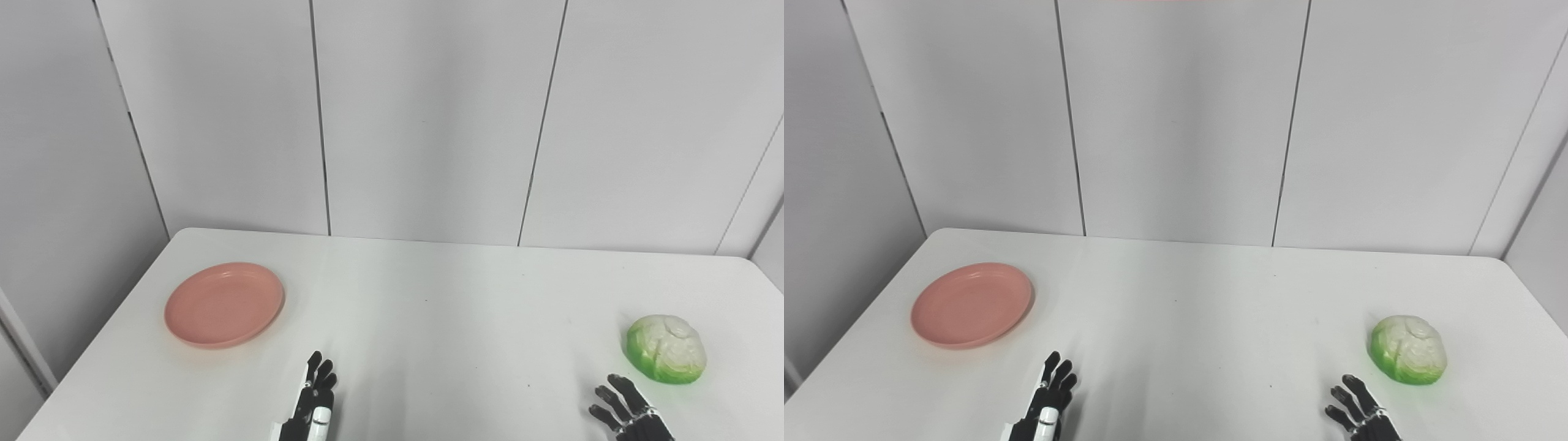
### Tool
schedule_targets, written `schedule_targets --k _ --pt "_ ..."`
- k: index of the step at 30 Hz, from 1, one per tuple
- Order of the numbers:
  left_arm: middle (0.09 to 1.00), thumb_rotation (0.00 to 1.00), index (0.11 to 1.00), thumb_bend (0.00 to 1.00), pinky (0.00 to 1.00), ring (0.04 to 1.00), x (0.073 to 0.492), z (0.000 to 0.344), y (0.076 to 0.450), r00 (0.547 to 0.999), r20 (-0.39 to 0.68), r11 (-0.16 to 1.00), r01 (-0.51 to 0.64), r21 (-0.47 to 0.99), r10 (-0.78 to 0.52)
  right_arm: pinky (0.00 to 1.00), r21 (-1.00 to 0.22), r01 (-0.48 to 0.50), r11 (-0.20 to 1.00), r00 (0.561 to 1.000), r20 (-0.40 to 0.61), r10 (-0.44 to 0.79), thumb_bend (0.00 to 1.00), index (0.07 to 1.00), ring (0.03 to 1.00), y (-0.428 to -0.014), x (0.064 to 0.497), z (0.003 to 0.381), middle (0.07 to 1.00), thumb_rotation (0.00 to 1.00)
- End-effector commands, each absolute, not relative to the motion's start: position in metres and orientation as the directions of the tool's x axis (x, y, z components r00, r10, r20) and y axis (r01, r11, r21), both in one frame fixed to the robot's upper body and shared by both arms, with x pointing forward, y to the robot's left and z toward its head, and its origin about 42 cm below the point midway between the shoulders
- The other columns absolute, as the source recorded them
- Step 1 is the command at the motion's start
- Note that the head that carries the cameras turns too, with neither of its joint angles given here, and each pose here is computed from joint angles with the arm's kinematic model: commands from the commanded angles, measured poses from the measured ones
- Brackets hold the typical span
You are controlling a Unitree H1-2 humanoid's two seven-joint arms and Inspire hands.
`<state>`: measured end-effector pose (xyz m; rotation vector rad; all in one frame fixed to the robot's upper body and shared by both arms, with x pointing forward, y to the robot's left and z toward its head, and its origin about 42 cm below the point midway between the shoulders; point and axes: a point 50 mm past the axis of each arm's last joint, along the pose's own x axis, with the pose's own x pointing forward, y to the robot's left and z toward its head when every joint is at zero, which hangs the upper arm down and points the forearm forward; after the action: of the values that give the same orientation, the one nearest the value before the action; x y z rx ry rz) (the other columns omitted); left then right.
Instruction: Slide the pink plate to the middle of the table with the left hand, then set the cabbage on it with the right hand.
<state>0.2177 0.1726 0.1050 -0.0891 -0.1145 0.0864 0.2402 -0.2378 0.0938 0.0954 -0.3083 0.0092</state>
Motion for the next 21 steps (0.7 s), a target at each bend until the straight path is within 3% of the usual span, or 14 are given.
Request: schedule_targets --k 1,5,9,14,21 --pt "0.966 0.92 0.967 0.6 1.0 0.951 0.206 0.11 0.191 0.983 0.141 0.991 -0.114 -0.063 0.122 0.78 0.081 -0.015 0.997 0.964 0.266 -0.007 0.77 0.799 0.836 -0.24 0.23 0.081 0.874 0.86" --pt "0.941 0.89 0.936 0.72 0.95 0.912 0.221 0.139 0.198 0.963 0.228 0.989 -0.123 -0.085 0.14 0.78 0.086 -0.016 0.996 0.965 0.264 -0.007 0.78 0.798 0.843 -0.238 0.231 0.08 0.879 0.86" --pt "0.884 0.88 0.898 0.87 0.81 0.846 0.248 0.185 0.212 0.927 0.36 0.994 -0.094 -0.054 0.107 0.78 0.086 -0.014 0.996 0.963 0.269 -0.01 0.77 0.792 0.843 -0.235 0.232 0.079 0.877 0.86" --pt "0.879 0.86 0.892 0.86 0.84 0.838 0.281 0.224 0.23 0.876 0.468 0.992 -0.122 -0.017 0.116 0.77 0.094 -0.015 0.995 0.962 0.272 -0.011 0.77 0.782 0.837 -0.233 0.231 0.08 0.87 0.85" --pt "0.885 0.86 0.883 0.87 0.77 0.839 0.328 0.264 0.278 0.821 0.562 0.974 -0.201 0.108 0.107 0.77 0.095 -0.016 0.995 0.962 0.271 -0.01 0.79 0.783 0.833 -0.23 0.227 0.082 0.867 0.85"
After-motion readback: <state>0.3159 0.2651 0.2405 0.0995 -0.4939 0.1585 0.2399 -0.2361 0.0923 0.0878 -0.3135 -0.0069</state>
